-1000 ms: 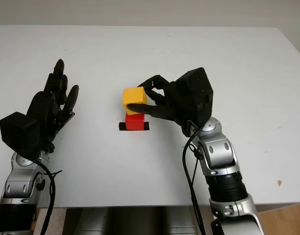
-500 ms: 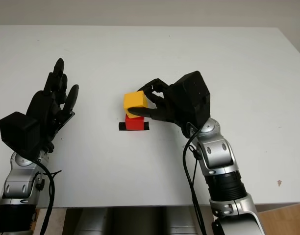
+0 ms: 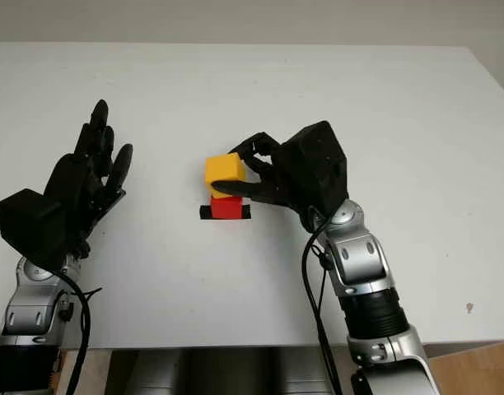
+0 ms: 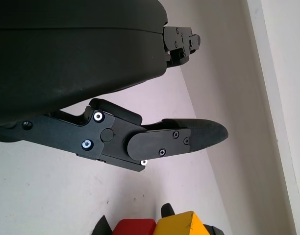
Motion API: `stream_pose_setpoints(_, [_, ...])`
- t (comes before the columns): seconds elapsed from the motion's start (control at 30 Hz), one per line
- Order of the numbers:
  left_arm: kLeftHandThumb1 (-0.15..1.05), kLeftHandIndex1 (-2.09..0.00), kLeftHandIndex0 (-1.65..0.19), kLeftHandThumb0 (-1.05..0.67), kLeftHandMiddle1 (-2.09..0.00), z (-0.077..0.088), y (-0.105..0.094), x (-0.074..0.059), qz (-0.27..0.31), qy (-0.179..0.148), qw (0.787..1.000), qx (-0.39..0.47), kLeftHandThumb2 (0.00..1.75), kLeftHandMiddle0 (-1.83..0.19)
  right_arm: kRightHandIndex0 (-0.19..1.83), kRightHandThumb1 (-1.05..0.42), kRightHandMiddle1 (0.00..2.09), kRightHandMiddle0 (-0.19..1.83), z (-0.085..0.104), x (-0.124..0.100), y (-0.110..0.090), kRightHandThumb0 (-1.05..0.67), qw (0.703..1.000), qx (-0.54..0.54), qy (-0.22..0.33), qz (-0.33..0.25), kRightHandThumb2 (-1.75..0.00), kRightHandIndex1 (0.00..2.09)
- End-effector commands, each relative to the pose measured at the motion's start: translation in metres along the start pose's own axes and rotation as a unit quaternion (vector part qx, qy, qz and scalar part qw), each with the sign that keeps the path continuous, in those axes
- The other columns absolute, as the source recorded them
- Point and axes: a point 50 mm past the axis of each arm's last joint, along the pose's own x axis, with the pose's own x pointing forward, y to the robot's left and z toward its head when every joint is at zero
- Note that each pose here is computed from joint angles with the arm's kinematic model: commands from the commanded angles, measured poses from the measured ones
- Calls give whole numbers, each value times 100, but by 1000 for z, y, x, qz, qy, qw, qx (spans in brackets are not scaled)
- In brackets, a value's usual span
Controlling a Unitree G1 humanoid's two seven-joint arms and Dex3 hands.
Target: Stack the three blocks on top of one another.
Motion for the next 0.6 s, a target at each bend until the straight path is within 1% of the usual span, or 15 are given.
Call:
stream_pose_setpoints(0.0, [105,-5,11,-68,-5,3,3,-2,-1,-5,1000,8,49,14,19,-100,177,18,9,1,1,-42,1000,-3,-19,3,-5,6])
stream_pose_setpoints(0.57, [105,-5,12,-69,-6,4,3,-2,-2,-6,1000,5,48,14,21,-99,172,20,5,-3,-1,-43,999,-27,-21,-6,-5,6])
